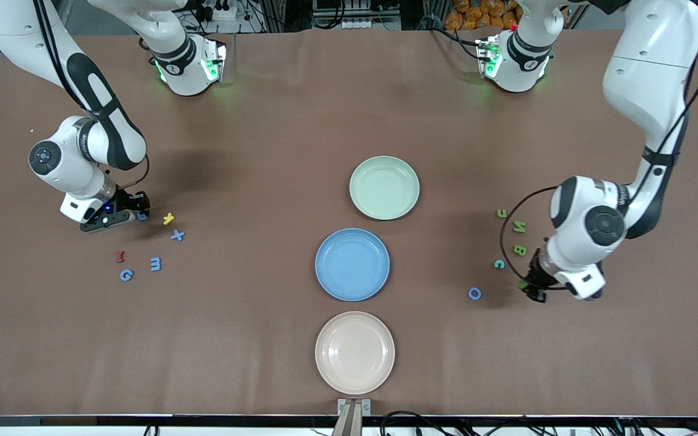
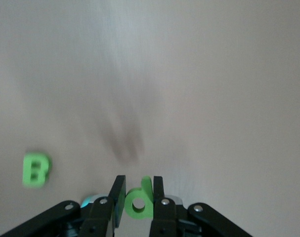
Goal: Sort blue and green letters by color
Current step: 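Place the green d on the green plate while the right gripper grasps blue a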
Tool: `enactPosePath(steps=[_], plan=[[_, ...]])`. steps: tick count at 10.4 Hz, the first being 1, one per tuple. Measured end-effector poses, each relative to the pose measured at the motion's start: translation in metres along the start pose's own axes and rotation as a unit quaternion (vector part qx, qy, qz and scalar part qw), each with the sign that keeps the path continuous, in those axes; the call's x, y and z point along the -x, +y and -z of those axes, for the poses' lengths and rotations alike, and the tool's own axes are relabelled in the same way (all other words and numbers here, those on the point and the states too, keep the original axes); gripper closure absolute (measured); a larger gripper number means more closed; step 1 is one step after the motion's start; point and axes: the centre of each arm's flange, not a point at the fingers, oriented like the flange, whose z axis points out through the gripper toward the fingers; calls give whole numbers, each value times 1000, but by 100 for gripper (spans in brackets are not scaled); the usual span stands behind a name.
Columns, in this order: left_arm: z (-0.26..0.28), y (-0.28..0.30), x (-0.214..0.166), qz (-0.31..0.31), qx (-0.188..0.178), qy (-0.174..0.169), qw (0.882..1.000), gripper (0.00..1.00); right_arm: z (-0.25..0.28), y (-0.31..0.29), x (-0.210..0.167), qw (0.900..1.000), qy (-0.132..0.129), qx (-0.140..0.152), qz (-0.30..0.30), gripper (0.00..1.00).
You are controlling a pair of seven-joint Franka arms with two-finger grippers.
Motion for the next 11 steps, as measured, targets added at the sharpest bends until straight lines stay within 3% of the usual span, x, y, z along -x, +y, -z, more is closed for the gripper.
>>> enactPosePath(steps=[2,5,8,11], plan=[[7,3,72,-54,-16,-4,998,74,1,0,-1,1000,2,0,0,51],[24,0,165,-114,-11,-9,993,74,2,0,-1,1000,2,0,0,58],[32,-14,231,-155,-25,-26,987,74,3,-1,-1,1000,3,-1,-1,66],[36,-31,271,-177,-54,-40,982,74,3,-1,-1,1000,3,-1,-2,72]])
